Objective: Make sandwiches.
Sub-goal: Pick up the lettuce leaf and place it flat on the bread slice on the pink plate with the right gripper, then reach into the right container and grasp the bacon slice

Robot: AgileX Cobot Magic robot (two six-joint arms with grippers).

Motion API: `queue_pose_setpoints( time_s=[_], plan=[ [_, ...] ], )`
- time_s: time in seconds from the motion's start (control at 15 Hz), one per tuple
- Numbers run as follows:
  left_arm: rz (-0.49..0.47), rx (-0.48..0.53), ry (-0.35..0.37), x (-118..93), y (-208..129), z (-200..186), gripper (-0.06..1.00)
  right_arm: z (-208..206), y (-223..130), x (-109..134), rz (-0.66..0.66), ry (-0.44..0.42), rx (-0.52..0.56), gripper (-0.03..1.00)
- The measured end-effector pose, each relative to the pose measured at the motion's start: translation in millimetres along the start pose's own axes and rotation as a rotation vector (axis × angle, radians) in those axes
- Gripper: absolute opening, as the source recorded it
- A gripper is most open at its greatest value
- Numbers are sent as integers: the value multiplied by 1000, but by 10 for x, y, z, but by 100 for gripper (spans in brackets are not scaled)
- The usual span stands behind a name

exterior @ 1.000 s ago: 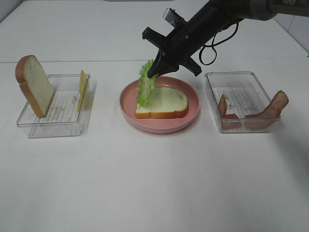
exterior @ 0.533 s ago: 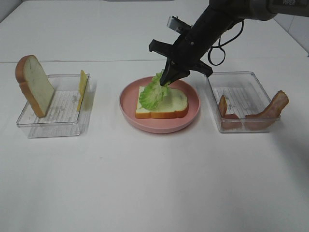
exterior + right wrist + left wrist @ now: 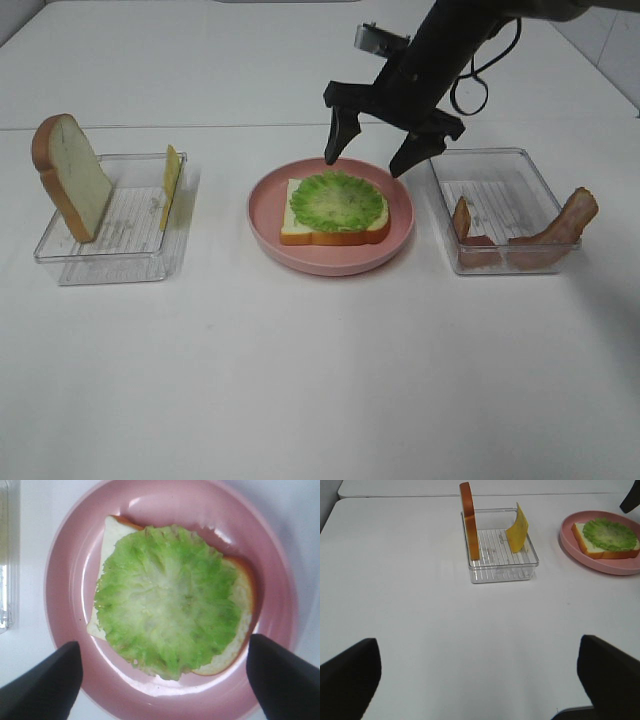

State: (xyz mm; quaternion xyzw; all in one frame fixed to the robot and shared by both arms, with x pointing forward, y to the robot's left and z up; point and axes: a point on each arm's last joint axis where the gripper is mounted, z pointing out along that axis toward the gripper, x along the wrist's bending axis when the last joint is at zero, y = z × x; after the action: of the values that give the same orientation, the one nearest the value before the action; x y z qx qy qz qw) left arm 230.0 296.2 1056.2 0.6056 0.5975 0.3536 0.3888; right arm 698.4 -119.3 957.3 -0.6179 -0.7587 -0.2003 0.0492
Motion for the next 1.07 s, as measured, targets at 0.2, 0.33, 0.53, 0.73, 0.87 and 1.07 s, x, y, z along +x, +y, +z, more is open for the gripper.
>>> queue_pose_setpoints(
  time_s=[0.2,0.33,0.53,0.73,0.87,1.07],
  plan=[
    [0,0,0,0,0,0,99,-413,18,68,-35,-59,-62,87],
    [0,0,0,0,0,0,99,-575,-36,45,-39,-134,-28,87],
    [0,0,0,0,0,0,99,-705,-72,-93,-39,-251,4,87],
    [0,0,0,0,0,0,99,-932,-39,-350,18,-276,-37,87],
    [0,0,0,0,0,0,99,-1179,-95,-591,80,-267,-63,87],
    [0,0,0,0,0,0,99,-1259,-477,-1035,205,-284,30,87]
  ],
)
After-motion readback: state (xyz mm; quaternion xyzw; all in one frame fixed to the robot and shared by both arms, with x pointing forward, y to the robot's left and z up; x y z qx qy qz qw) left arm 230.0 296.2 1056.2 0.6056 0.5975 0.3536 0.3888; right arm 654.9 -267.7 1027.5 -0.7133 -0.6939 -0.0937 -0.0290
